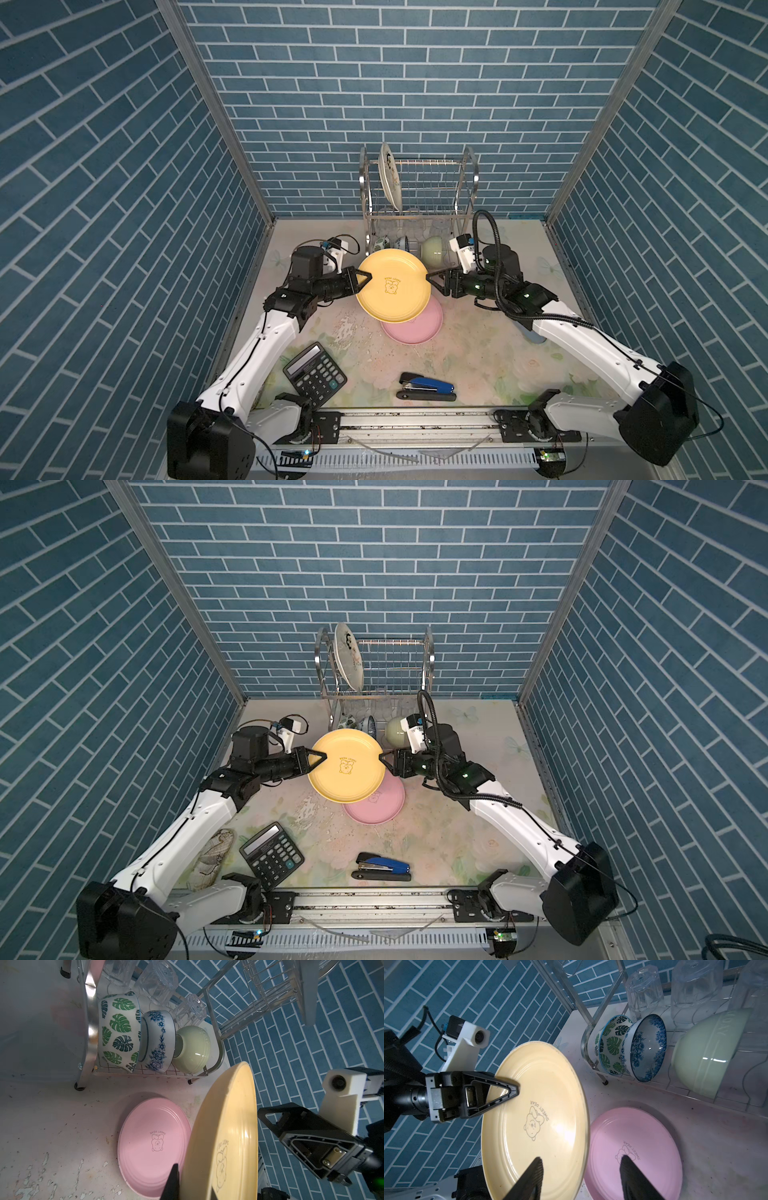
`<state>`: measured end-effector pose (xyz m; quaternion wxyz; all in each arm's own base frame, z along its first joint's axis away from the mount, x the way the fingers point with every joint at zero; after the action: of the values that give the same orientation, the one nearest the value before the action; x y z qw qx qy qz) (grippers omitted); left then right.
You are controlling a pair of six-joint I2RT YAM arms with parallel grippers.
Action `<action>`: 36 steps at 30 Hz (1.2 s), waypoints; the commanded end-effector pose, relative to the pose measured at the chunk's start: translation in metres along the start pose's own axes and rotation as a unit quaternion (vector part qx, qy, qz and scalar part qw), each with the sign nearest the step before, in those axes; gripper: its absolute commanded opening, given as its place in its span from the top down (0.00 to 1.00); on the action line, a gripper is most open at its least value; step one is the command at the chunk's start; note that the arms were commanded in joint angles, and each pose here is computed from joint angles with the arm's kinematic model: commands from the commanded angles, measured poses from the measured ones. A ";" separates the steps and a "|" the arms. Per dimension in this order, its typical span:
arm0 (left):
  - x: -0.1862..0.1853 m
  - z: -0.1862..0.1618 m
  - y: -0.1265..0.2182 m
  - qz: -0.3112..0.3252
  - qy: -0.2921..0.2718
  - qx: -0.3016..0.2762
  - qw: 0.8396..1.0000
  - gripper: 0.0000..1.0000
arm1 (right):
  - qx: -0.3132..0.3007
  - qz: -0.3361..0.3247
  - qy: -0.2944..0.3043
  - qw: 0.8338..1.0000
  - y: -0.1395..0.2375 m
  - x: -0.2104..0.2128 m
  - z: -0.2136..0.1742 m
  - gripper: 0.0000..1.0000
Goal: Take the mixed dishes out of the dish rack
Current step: 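Lower the yellow plate onto the pink plate with the right gripper while left grips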
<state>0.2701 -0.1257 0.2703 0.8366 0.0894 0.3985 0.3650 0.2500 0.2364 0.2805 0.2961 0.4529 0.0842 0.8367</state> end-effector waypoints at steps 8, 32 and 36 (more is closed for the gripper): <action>0.005 -0.002 -0.009 -0.020 0.007 -0.013 1.000 0.96 | 0.026 0.002 -0.053 0.998 -0.031 -0.014 -0.002 0.68; 0.062 -0.058 -0.031 0.153 0.056 0.047 0.985 0.24 | 0.058 -0.144 -0.106 0.982 -0.040 -0.087 -0.042 1.00; 0.064 -0.054 -0.019 0.192 0.049 0.027 0.980 0.21 | 0.066 -0.165 -0.110 0.978 -0.044 -0.098 -0.049 1.00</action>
<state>0.2674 -0.1216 0.1839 0.7579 0.1562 0.4488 0.4469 0.2673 0.2311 0.1808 0.3799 0.5366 0.1696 0.7342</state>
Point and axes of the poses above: each gripper's point midway between its finger pads, its own y axis back along the fingers, its own x axis along the line the jaws close on, z = x × y, the point moved 7 cm from there along y, back along the fingers, and after that the axes turned 11 degrees about -y, right-handed, at the moved point
